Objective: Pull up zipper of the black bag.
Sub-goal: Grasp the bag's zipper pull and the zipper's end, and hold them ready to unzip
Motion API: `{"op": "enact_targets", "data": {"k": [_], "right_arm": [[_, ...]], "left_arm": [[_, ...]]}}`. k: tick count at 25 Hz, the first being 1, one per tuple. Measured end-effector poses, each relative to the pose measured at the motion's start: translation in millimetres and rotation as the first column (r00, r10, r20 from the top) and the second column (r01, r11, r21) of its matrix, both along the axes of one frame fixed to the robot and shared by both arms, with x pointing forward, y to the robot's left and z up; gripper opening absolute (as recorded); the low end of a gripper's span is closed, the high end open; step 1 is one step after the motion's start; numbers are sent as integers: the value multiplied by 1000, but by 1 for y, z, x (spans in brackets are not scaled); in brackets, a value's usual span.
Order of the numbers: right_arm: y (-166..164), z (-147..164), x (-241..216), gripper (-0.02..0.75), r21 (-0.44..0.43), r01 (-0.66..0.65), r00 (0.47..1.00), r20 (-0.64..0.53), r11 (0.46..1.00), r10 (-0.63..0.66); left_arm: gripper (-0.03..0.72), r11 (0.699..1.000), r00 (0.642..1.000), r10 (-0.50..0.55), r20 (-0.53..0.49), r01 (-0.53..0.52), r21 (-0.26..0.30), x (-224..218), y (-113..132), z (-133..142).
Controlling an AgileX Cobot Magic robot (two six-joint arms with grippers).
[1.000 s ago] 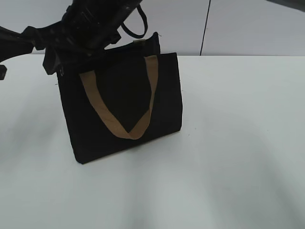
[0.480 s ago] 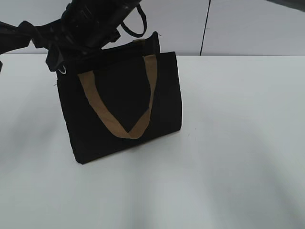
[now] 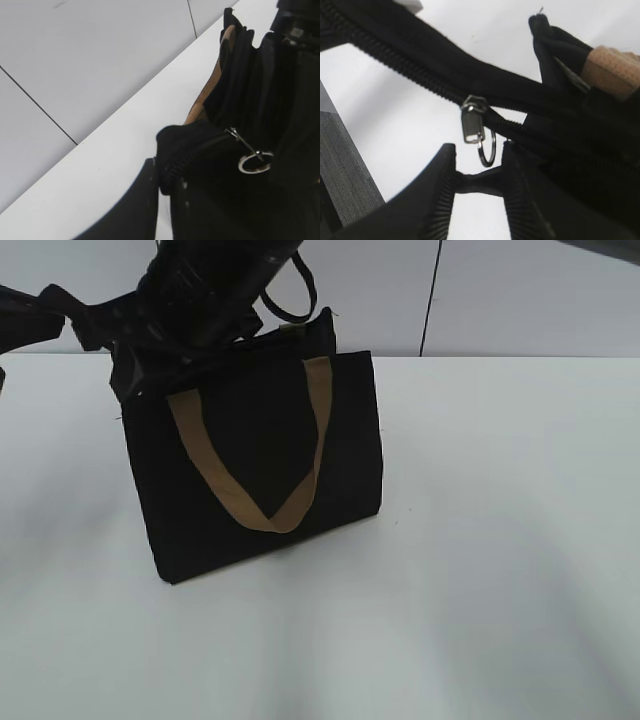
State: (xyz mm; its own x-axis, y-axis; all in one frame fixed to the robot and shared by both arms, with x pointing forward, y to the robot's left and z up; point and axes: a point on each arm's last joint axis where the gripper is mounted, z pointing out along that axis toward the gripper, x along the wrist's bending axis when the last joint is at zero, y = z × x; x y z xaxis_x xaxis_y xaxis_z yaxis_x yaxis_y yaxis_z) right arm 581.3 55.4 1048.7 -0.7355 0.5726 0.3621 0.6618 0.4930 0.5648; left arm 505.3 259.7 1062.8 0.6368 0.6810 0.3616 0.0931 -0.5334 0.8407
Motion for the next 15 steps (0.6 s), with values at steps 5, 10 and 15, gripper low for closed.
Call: {"op": "enact_targets", "data": {"k": [5, 10, 15], "right_arm": [[1, -5, 2, 239, -3, 7, 1000, 1, 1000, -7], [3, -7, 5, 239, 12, 24, 1000, 19, 1000, -24], [5, -13, 8, 207, 13, 32, 999, 21, 999, -32]], "left_arm": [[27, 1000, 1000, 0, 0, 0, 0, 0, 0, 0], [27, 1000, 1000, 0, 0, 0, -1, 0, 0, 0], [27, 1000, 1000, 0, 0, 0, -1, 0, 0, 0]]}}
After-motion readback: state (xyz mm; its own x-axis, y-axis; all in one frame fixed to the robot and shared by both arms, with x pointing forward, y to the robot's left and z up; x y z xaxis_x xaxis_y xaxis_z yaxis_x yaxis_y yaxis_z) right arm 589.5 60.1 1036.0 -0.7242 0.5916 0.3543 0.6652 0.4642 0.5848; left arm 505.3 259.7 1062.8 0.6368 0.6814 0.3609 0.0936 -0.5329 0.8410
